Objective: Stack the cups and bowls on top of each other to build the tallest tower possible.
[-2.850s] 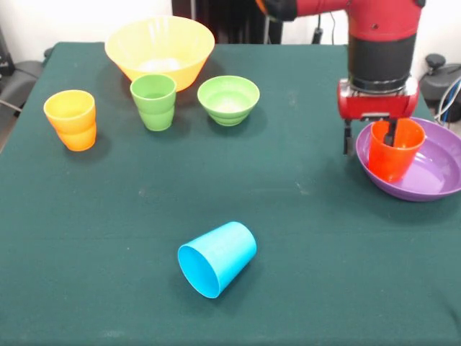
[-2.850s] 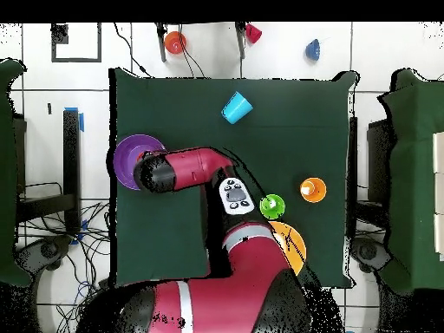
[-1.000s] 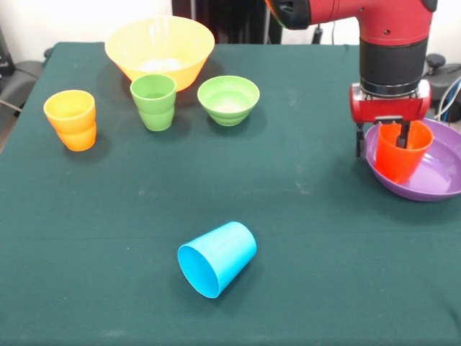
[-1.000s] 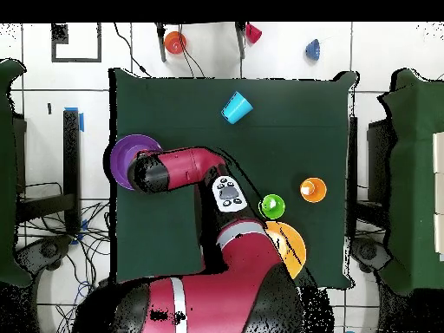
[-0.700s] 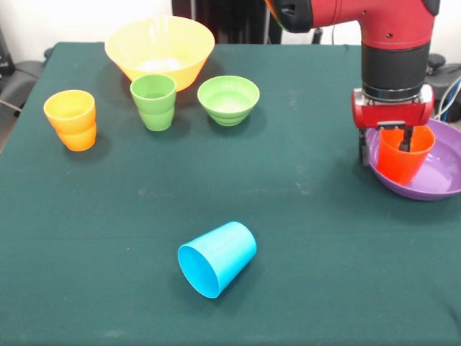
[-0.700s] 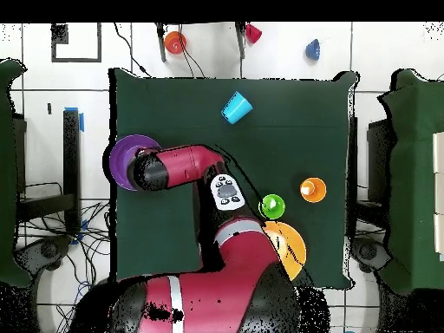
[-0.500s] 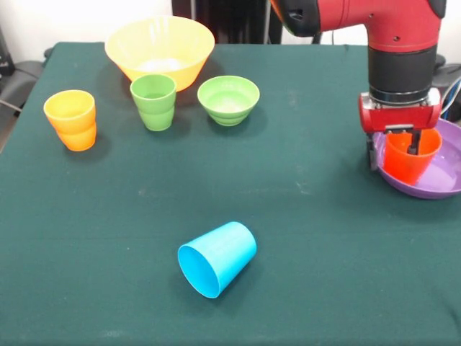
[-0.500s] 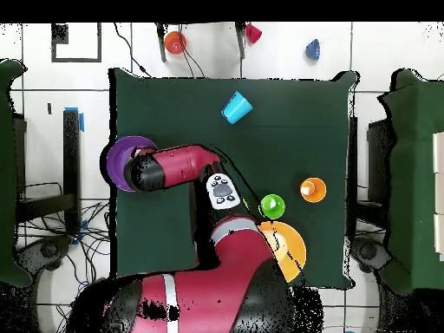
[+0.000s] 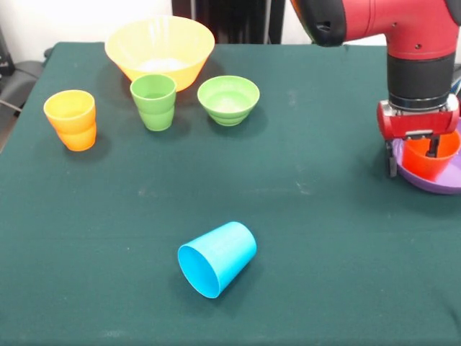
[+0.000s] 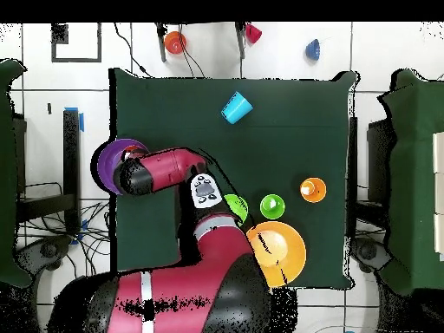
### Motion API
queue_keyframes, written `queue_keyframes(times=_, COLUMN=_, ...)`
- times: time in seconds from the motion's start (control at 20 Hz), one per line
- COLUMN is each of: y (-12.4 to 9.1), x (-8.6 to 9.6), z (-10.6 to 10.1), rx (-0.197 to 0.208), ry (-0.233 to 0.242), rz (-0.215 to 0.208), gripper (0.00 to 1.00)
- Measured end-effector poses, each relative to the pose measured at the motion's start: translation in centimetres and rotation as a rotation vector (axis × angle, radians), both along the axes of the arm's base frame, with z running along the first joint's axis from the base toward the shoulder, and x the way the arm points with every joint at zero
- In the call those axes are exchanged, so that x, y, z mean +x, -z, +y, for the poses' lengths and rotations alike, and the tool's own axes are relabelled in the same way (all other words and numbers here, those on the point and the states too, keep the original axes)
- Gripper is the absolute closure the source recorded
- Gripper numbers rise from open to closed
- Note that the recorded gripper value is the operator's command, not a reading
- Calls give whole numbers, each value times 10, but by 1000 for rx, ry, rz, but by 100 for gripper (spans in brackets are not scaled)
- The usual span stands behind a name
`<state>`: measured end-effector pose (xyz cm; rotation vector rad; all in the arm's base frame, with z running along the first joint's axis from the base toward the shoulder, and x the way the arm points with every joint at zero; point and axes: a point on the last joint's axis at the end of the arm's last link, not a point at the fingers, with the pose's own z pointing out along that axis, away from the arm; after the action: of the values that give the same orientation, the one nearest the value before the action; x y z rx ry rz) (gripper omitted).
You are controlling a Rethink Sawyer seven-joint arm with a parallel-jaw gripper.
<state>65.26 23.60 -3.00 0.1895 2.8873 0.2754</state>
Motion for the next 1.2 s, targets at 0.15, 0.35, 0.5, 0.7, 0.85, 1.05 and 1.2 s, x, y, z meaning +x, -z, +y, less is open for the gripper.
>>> queue_keyframes(times=0.15, y=5, x=-1, z=4, rx=-6, ry=-8, rz=-19, gripper=0)
queue_keyframes(times=0.35, y=8, x=1, z=6, rx=-15, ry=-13, rz=-50, gripper=0)
queue_keyframes(times=0.5, y=8, x=2, z=9, rx=-32, ry=-26, rz=-87, gripper=0)
queue_keyframes(times=0.7, y=8, x=2, z=14, rx=-37, ry=-36, rz=-110, gripper=0)
queue_keyframes(times=0.85, y=8, x=3, z=13, rx=-37, ry=-34, rz=-110, gripper=0)
queue_keyframes(times=1.05, y=8, x=7, z=10, rx=-43, ry=-39, rz=-120, gripper=0)
queue_keyframes(times=1.2, y=7, x=11, z=6, rx=-50, ry=-41, rz=-126, gripper=0)
